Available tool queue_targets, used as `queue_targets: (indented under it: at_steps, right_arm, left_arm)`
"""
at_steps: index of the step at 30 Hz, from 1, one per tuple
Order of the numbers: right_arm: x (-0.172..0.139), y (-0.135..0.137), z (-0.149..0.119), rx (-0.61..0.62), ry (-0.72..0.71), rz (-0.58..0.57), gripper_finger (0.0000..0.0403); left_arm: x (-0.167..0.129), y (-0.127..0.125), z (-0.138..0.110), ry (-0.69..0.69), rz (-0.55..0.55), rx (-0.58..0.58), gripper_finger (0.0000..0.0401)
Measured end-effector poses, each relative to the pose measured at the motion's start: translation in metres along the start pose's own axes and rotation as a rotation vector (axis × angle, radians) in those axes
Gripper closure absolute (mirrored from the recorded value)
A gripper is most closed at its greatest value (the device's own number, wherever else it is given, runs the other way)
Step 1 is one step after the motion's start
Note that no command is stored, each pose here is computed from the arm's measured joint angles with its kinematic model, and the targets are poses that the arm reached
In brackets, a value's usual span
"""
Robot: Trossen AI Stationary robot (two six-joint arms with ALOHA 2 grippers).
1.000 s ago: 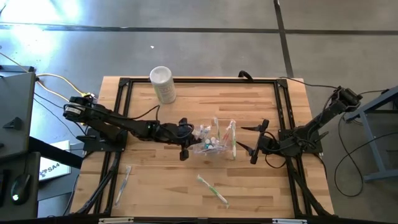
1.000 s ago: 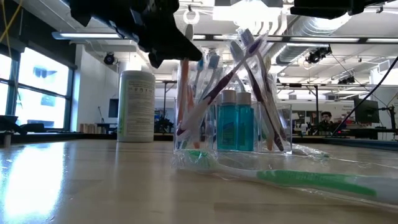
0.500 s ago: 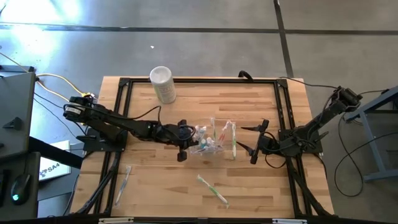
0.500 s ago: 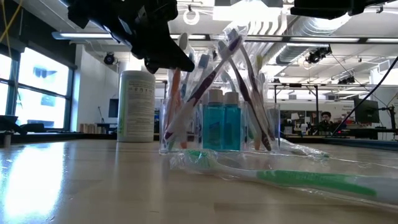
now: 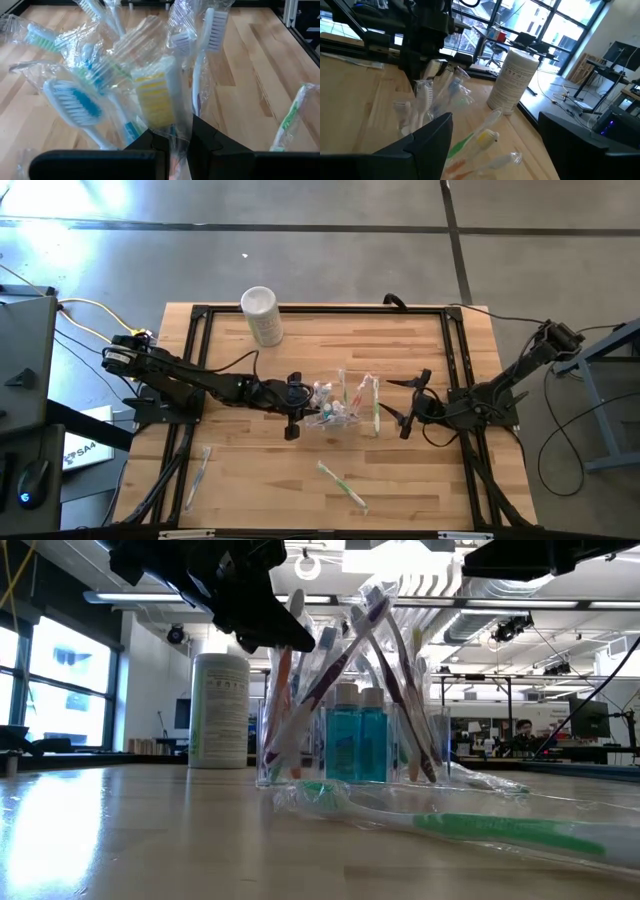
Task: Pick & Place toothbrushing station
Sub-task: Put the orange toothbrush into the left section of the transparent organizer
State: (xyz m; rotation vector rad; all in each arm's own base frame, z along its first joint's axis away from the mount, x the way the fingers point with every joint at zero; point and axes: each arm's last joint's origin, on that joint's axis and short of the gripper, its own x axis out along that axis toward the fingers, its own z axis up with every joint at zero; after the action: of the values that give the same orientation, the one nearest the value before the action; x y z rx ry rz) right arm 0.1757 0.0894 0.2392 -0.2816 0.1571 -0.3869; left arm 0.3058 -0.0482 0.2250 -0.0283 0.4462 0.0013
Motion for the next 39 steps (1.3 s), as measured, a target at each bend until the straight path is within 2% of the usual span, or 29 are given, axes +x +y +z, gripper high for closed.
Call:
queue_targets:
  at_steps: [7, 16, 24, 39]
  right_arm:
    - [0.000, 0.000, 0.000, -0.002, 0.003, 0.002, 0.0117]
    - [0.000, 0.000, -0.001, -0.002, 0.003, 0.001, 0.0117]
    - [0.000, 0.000, -0.001, -0.003, 0.003, 0.001, 0.0117]
    - [0.000, 0.000, -0.001, -0.003, 0.003, 0.001, 0.0117]
  left_arm:
    - [0.000, 0.000, 0.000, 0.001, 0.001, 0.000, 0.0366]
    - [0.018, -0.001, -0.013, 0.031, 0.002, 0.005, 0.0366]
    - [0.019, -0.002, -0.008, -0.025, -0.005, 0.055, 0.0366]
    - [0.019, -0.002, -0.008, -0.023, -0.012, 0.086, 0.0365]
